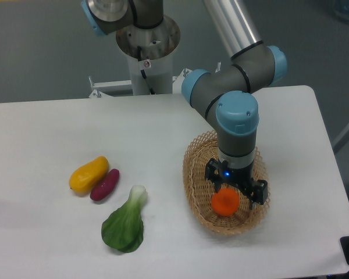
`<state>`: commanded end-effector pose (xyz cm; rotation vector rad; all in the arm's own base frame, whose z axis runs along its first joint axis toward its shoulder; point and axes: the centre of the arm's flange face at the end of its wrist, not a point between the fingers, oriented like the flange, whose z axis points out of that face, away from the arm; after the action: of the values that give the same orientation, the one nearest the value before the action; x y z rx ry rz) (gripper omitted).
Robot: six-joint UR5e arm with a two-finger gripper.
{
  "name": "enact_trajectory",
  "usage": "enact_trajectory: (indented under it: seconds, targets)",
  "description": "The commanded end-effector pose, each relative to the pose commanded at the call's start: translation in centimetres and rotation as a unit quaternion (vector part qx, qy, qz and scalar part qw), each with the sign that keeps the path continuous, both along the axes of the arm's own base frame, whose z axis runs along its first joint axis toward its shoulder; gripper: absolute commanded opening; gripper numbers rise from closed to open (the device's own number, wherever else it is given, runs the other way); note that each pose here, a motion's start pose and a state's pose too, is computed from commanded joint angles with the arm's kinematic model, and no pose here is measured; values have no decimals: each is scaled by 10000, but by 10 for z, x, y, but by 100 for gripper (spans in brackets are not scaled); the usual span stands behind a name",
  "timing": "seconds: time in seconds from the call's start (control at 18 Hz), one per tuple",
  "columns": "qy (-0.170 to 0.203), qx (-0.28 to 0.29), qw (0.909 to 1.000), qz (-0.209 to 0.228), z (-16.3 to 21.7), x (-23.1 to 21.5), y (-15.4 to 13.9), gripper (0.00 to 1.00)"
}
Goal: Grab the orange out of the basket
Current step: 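Raise the open gripper slightly above the orange in the basket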
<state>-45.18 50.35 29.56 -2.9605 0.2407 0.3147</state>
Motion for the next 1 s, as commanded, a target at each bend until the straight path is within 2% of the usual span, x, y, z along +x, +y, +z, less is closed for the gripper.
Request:
enact_trajectory:
  seconds: [0.17, 0.28, 0.39, 0.56, 0.67, 0.72, 0.89, 1.0]
  targets:
    - [-47, 41, 9997, 222, -1, 1, 1, 100]
    - [-114, 142, 9975, 680, 1, 4, 2, 100]
    - [-133, 231, 9952, 946, 6, 8, 7, 100]
    - [-130, 354, 9878, 1511, 17, 12, 6, 100]
    - [145, 209, 9820, 1870, 31, 18, -7, 100]
    - [203, 166, 9767, 2129, 37, 18, -12, 100]
    - [-42, 196, 9491, 3143, 15, 19, -28, 100]
    - [-185, 188, 9359, 3512, -1, 24, -30, 100]
